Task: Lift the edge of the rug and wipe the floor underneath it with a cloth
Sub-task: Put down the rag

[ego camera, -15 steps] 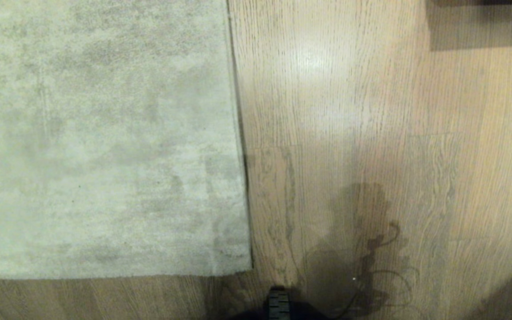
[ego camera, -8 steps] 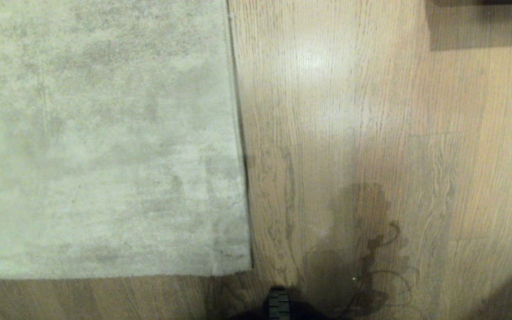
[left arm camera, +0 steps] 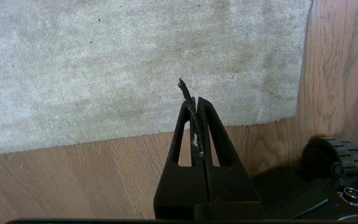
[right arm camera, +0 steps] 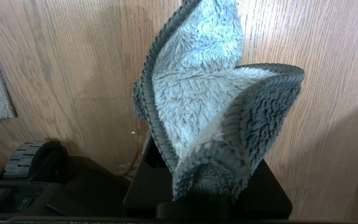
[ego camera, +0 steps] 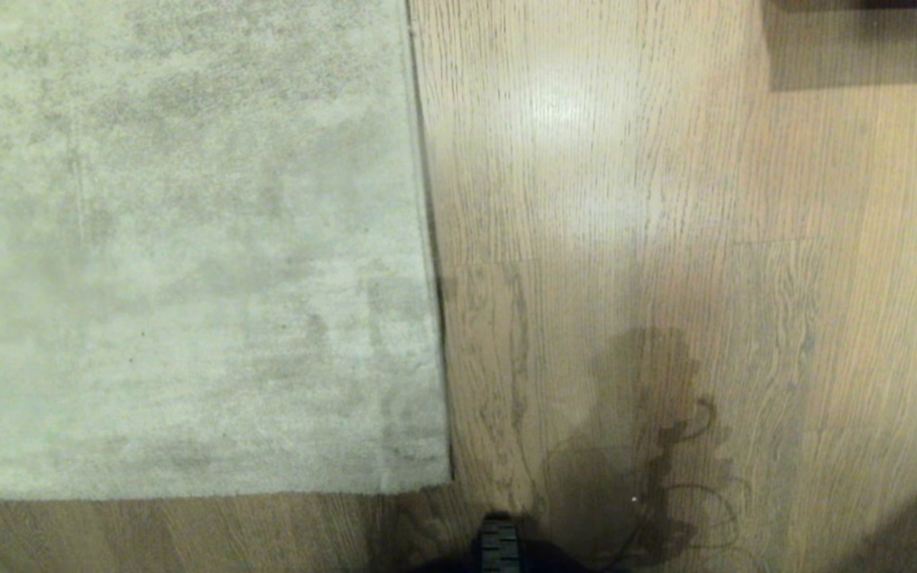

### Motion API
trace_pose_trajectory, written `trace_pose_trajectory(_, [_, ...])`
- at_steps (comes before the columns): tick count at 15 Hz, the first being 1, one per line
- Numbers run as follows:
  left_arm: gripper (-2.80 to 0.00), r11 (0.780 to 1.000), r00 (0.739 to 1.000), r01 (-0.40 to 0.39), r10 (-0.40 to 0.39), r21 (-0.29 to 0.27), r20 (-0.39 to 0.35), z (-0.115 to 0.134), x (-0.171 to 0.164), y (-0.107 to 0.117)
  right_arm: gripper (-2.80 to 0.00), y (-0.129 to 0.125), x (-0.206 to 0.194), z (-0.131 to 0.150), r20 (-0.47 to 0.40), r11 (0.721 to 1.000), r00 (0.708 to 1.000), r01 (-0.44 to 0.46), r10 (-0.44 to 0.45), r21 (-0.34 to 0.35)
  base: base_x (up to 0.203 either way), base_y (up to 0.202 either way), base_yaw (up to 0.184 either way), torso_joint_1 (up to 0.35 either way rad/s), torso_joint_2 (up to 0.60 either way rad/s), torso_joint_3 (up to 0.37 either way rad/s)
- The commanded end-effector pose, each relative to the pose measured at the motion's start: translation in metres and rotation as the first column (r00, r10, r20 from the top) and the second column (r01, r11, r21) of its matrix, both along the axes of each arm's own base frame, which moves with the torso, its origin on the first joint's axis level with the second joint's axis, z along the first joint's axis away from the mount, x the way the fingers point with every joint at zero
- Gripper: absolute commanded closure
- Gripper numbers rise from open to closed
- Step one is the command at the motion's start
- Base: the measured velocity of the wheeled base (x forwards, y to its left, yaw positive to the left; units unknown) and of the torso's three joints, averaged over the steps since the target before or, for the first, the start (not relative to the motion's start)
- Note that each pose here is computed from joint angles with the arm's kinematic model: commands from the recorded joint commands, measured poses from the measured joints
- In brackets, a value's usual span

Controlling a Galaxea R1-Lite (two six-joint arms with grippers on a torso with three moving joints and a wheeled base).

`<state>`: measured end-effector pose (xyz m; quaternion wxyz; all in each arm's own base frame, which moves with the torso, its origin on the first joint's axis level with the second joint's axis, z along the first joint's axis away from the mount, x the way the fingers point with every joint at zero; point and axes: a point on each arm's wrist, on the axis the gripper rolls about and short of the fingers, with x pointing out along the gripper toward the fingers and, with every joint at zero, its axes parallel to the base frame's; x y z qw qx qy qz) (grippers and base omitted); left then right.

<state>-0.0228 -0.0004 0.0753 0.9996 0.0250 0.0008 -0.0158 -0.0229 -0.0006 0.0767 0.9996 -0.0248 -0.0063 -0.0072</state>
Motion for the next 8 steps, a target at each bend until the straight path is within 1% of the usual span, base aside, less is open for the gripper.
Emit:
trace_pose_trajectory(1, [0.00, 1.000, 1.000, -0.001, 0.001, -0.001, 0.001, 0.0000, 0.0000, 0.0000, 0.00, 0.0000, 0.0001, 0.0001, -0.001, 1.000, 1.000, 0.000, 0.000, -0.001, 0.000, 0.000, 0.000, 0.000, 0.00, 0.000])
trace_pose_trajectory(8, [0.00, 1.000, 1.000, -0.001, 0.001, -0.002, 0.001, 0.0000, 0.0000, 0.0000, 0.00, 0.0000, 0.0001, 0.0001, -0.001, 1.000, 1.000, 0.000, 0.000, -0.001, 0.000, 0.000, 0.000, 0.000, 0.00, 0.000])
